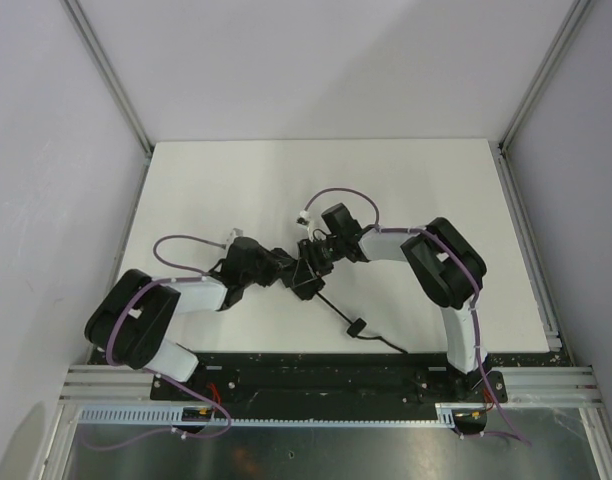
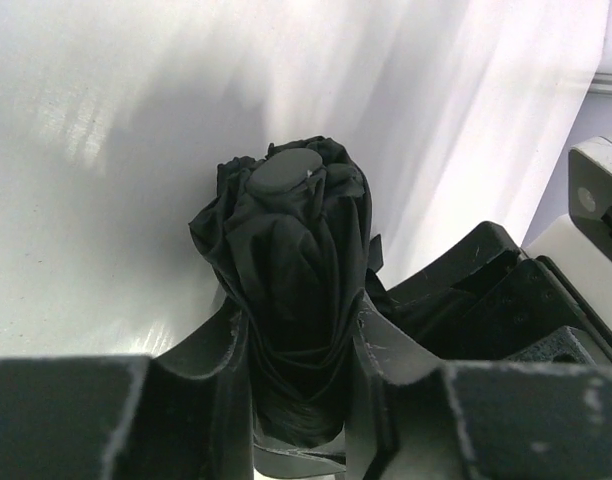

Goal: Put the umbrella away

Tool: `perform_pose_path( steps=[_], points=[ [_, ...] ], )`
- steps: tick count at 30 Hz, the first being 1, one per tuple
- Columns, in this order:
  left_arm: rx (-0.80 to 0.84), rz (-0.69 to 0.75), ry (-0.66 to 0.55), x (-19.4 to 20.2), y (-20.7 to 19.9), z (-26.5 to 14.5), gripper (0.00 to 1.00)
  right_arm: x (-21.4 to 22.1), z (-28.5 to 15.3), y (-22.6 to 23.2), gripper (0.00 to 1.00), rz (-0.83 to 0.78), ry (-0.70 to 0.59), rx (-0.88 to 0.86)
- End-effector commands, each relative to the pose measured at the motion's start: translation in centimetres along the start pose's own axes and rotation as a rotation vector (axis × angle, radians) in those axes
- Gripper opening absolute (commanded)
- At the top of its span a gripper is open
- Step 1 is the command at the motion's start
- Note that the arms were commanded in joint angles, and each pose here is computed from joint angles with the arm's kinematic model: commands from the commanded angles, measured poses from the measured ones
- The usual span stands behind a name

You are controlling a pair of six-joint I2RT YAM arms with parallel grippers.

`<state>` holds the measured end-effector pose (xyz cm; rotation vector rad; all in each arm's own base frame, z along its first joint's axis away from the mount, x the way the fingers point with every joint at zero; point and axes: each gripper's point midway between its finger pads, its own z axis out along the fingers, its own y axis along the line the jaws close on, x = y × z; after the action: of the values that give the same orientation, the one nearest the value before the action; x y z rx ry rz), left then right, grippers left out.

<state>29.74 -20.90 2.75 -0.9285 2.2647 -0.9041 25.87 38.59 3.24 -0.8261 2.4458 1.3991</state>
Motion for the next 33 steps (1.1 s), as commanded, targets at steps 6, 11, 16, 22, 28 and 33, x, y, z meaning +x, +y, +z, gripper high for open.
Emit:
perform_pose_path(
  steps=[6,11,16,22,28,33],
  points=[
    [-0.369,0.137,0.143,4.0,11.8,-1.7,0.06,-0.5,-0.9,-0.4,0.67,-0.238,-0.05,0.408],
    [-0.363,0.127,0.139,4.0,11.7,-1.8,0.06,-1.6,-2.2,-1.7,0.73,-0.358,-0.119,0.755],
    [-0.345,0.121,0.131,3.8,11.1,-1.9,0.06,0.1,-2.0,-3.5,0.58,-0.402,-0.062,0.9],
    [-0.306,0.106,0.129,3.7,9.9,-2.0,0.07,2.0,-1.0,-5.0,0.11,-0.419,0.01,0.895],
    [-0.182,0.085,0.092,2.5,7.5,-2.9,0.45,1.8,-0.1,-2.4,0.0,-0.407,-0.01,0.637],
    [-0.046,0.078,0.065,1.4,4.8,-4.4,0.75,1.3,-0.6,0.7,0.0,-0.392,-0.033,0.431]
  ],
)
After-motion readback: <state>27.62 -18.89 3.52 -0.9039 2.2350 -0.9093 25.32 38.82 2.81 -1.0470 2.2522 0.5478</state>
